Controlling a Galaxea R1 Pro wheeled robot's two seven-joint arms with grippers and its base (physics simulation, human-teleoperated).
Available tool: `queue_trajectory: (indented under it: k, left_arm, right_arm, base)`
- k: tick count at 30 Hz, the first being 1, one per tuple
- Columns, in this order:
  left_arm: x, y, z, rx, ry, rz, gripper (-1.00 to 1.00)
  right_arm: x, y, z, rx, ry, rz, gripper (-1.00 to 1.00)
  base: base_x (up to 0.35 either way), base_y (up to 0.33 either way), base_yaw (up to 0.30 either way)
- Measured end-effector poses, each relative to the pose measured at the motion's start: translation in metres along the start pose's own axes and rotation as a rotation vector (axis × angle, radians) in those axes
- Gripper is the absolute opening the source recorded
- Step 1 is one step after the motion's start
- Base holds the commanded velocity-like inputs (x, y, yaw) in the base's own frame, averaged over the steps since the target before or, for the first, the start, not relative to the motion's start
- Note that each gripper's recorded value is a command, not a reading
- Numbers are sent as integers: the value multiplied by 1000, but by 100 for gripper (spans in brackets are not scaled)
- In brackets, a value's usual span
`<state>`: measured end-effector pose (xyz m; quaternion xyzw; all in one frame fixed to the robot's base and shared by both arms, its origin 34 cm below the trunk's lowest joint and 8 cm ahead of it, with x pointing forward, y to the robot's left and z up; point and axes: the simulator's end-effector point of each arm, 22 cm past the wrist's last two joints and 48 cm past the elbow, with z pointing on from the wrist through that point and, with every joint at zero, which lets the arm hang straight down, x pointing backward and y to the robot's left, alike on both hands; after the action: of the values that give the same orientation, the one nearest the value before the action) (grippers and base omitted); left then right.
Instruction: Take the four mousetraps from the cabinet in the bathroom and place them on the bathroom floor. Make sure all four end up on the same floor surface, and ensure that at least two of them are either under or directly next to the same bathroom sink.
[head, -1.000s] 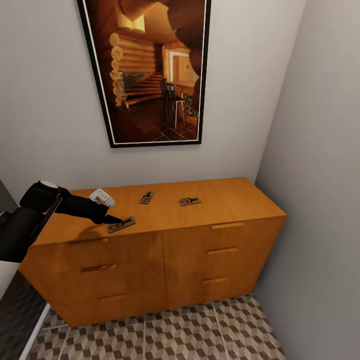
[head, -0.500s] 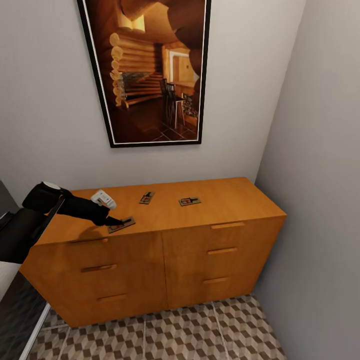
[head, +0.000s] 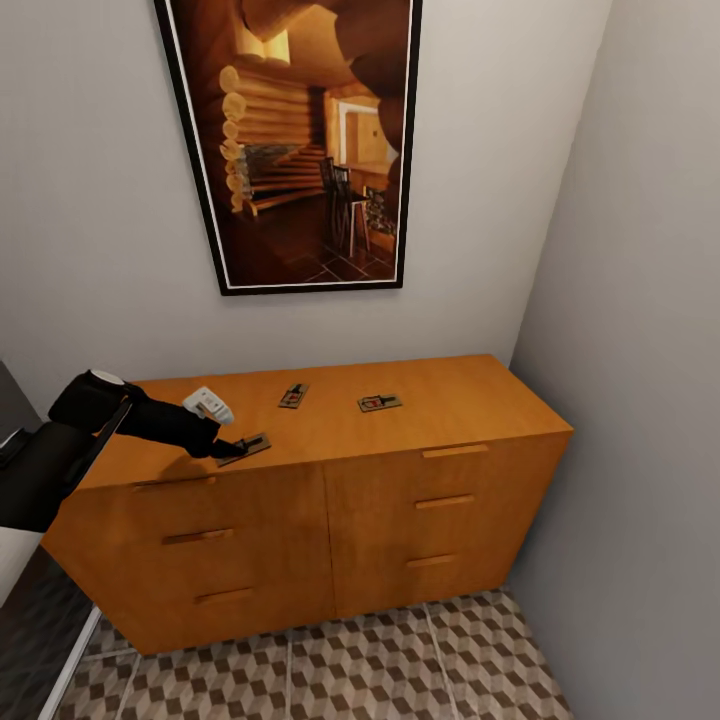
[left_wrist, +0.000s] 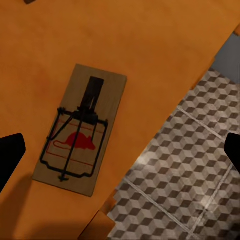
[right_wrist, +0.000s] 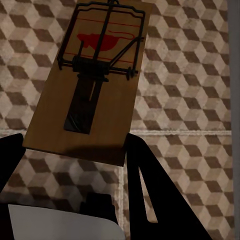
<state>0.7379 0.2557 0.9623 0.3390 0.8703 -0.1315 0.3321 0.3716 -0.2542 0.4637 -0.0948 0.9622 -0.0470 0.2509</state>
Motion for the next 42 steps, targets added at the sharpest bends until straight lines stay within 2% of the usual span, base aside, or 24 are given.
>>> queue_trajectory:
  k: [26, 42]
  left_arm:
    - [-1, 0, 0, -4, -3, 11, 100]
    - [0, 0, 0, -3, -2, 10, 100]
  right_arm:
    - [0, 0, 0, -1, 0, 0, -100]
    - [0, 0, 0, -1, 0, 0, -100]
  base:
    - [2, 0, 0]
    - [103, 0, 0]
